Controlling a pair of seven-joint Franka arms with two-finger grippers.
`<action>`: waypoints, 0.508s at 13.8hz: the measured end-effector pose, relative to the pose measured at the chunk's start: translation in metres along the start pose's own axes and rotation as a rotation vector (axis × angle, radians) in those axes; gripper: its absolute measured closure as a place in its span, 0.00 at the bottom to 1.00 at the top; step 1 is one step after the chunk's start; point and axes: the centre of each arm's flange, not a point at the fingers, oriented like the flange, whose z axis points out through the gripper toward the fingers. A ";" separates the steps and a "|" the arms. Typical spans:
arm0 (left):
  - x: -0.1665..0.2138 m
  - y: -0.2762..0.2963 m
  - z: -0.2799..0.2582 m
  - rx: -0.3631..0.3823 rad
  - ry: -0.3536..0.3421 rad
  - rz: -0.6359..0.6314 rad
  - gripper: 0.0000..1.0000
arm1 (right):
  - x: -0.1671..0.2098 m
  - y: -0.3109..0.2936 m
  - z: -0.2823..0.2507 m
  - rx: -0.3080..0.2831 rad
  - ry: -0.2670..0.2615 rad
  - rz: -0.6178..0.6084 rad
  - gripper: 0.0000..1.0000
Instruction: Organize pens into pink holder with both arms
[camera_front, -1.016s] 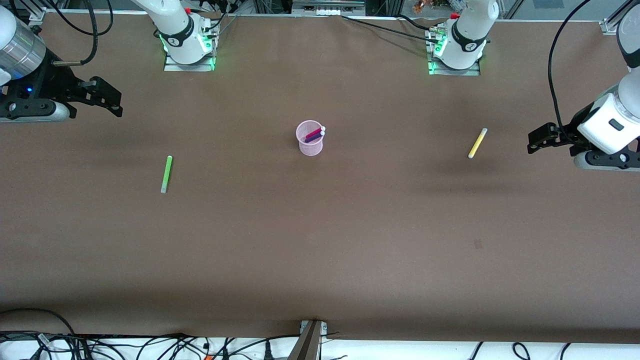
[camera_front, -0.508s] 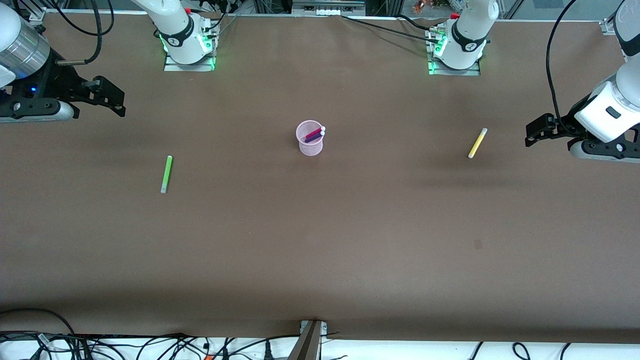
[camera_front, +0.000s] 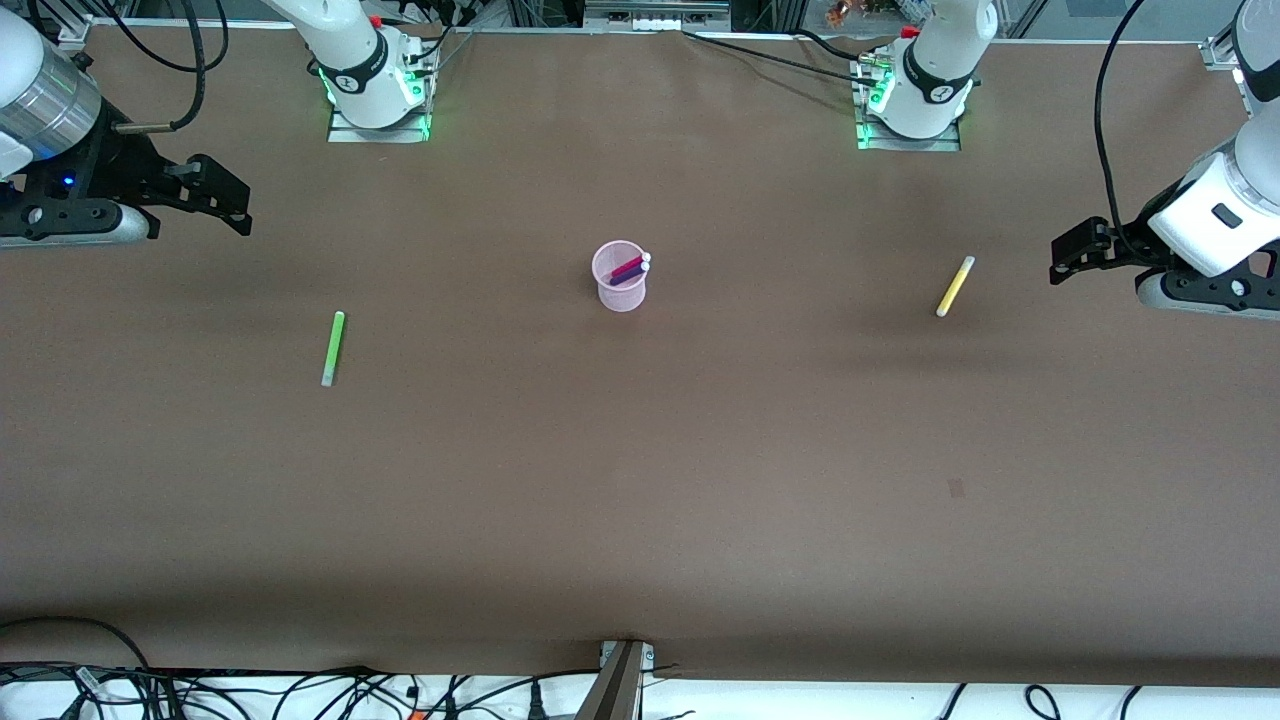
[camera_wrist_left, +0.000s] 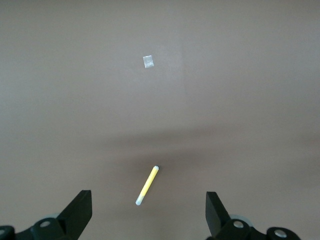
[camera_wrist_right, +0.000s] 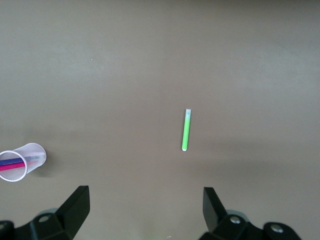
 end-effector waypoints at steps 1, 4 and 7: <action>0.000 0.000 -0.001 0.000 0.002 0.001 0.00 | 0.000 0.000 0.000 0.000 -0.002 0.002 0.00; 0.001 0.004 -0.009 0.001 0.017 0.007 0.00 | 0.000 0.005 0.003 -0.002 -0.015 0.012 0.00; 0.001 0.007 -0.012 0.001 0.020 0.014 0.00 | 0.000 0.009 0.004 -0.003 -0.024 0.019 0.00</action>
